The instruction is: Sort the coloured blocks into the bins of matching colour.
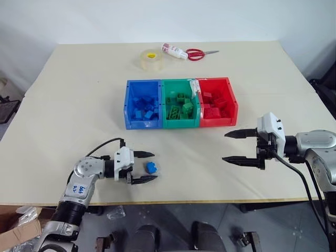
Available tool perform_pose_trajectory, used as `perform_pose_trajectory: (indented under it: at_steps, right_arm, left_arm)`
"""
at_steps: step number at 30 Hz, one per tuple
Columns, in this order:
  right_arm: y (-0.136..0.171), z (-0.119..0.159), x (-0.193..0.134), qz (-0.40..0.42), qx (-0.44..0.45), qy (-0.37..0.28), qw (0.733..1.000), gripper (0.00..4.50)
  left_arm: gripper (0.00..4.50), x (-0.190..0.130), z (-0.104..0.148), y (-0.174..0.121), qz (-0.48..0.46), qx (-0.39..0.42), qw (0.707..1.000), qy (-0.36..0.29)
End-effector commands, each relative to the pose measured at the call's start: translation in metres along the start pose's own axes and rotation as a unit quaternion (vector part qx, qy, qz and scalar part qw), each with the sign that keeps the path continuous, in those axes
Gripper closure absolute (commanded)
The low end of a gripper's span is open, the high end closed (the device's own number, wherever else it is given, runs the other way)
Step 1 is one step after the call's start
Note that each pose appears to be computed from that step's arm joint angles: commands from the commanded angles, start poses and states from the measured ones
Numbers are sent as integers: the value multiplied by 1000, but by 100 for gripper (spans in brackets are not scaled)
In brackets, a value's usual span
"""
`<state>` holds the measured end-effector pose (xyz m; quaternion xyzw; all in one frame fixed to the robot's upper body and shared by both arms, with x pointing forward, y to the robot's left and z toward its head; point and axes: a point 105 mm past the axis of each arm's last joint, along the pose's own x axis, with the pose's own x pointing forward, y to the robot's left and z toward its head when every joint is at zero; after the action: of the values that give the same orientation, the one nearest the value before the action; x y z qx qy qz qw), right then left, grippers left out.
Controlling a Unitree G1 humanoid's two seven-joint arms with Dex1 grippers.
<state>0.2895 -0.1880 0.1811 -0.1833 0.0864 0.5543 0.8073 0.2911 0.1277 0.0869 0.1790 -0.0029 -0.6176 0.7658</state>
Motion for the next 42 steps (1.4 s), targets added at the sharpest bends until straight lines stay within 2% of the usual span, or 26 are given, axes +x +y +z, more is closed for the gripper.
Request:
perform_pose_trajectory:
  at_steps: [1,4,5,10,15,20,23,29,35,38,42]
  right_arm:
    - [1,12,-7,-15,-19,-16,1000,0]
    - [0,11,-8,-22,-19,-16,999,0]
    - [0,11,-9,-25,-19,-17,999,0]
    - [-2,12,-10,-37,-22,-22,999,0]
    - [-2,12,-8,-42,-22,-26,999,0]
    - [-3,12,-5,-43,-22,-27,998,0]
    - [-4,13,-5,-45,-23,-29,998,0]
    - [-4,12,-8,-53,-23,-29,998,0]
    - [-5,11,-9,-56,-21,-28,998,0]
    - [-8,9,-11,-55,-19,-25,998,0]
    - [-13,1,-17,-51,-13,-6,999,0]
  left_arm:
    - [191,1,-4,-3,-16,-1,1000,8]
    - [289,0,-2,1,-14,10,1000,14]
    - [300,0,2,2,-12,15,1000,6]
    - [300,-4,29,33,64,39,997,-29]
    - [300,-12,72,93,202,56,974,-85]
    - [300,-7,85,129,242,43,965,-97]
    - [198,-6,83,147,277,40,956,-84]
    - [3,-5,90,149,260,46,960,-95]
    - [1,-22,97,124,195,47,973,-111]
    - [1,-41,90,99,170,45,980,-94]
    - [1,-66,73,58,130,0,990,-57]
